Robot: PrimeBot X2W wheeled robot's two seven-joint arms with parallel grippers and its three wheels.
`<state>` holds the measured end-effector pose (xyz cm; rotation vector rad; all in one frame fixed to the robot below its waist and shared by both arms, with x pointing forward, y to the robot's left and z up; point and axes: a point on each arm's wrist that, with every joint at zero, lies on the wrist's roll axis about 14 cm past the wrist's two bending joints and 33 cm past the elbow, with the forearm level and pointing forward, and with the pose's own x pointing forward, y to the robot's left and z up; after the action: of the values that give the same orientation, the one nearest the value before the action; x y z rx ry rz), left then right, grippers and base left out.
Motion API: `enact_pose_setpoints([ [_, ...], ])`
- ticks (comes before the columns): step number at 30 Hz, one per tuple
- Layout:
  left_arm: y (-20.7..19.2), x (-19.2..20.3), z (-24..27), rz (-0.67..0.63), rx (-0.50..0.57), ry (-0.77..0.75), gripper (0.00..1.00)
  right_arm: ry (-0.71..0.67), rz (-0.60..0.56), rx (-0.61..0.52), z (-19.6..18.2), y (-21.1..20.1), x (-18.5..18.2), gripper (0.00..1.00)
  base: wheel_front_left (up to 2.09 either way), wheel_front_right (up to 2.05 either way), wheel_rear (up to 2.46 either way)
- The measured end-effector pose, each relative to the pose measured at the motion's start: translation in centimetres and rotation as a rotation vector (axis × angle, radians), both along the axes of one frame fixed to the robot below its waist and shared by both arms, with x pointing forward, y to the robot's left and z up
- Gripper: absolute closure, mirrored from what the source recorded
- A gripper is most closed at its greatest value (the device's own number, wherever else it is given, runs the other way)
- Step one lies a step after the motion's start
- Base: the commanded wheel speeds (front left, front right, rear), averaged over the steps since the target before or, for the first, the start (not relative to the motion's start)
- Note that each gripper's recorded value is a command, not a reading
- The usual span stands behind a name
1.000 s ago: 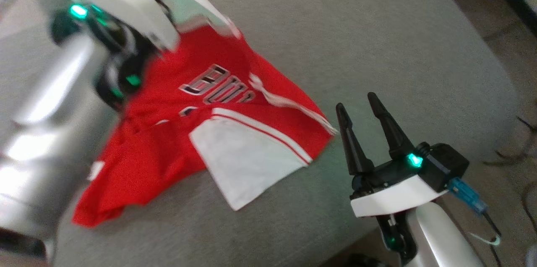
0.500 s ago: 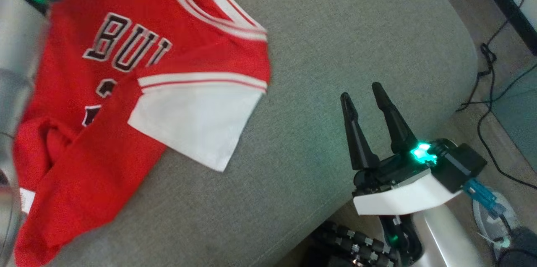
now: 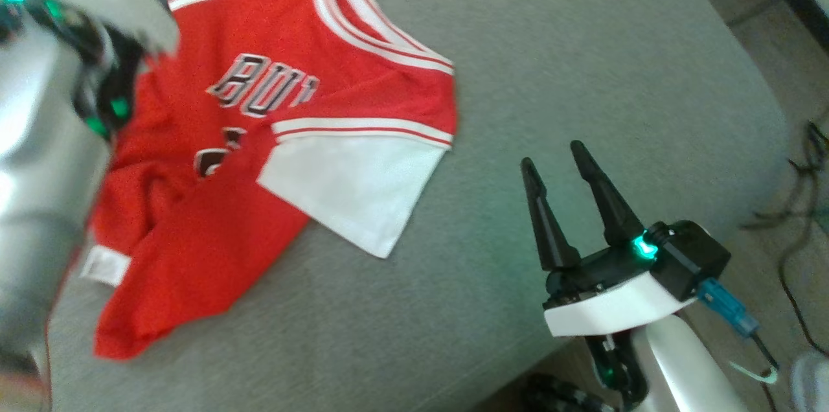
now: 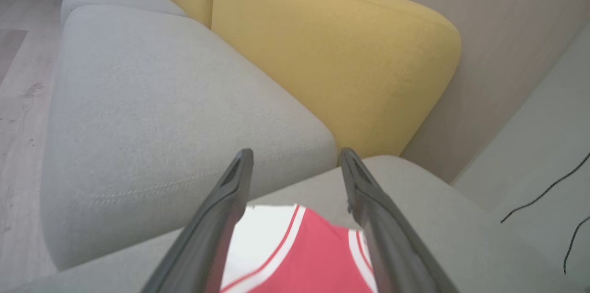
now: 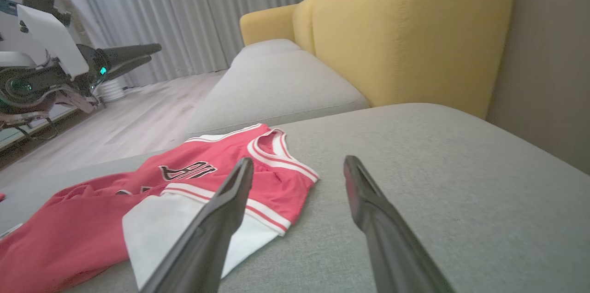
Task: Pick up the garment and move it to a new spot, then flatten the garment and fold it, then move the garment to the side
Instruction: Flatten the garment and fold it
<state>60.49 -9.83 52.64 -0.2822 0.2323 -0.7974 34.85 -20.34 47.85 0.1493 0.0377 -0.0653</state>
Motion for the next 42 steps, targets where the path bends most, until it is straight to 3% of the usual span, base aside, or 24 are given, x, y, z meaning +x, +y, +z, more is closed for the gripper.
enact_pose_setpoints([
  [7, 6.8, -5.6, -2.0, 0.081, 0.007, 0.011, 0.00, -0.038, 0.067, -0.047, 0.7, 1.4, 1.1, 0.00, 0.00, 0.00, 0.00],
  [13, 15.0, -11.3, -3.8, 0.281, 0.046, 0.001, 0.00, -0.058, 0.124, -0.069, 1.0, 3.1, 0.6, 0.00, 0.00, 0.00, 0.00],
  [24, 22.6, -21.7, -7.1, 0.564, 0.032, 0.097, 0.00, -0.055, 0.201, -0.088, 0.6, 5.3, -0.6, 0.00, 0.00, 0.00, 0.00],
  [32, 24.5, -26.4, -8.6, 0.650, 0.013, 0.114, 0.00, -0.050, 0.244, -0.085, 0.3, 6.6, -0.8, 0.00, 0.00, 0.00, 0.00],
  [38, 25.1, -26.3, -8.1, 0.671, -0.002, 0.080, 0.00, -0.047, 0.264, -0.083, 0.2, 7.2, -0.7, 0.00, 0.00, 0.00, 0.00],
  [42, 24.0, -26.0, -8.5, 0.618, 0.000, 0.083, 0.00, -0.037, 0.259, -0.081, -0.1, 7.1, -0.8, 0.00, 0.00, 0.00, 0.00],
])
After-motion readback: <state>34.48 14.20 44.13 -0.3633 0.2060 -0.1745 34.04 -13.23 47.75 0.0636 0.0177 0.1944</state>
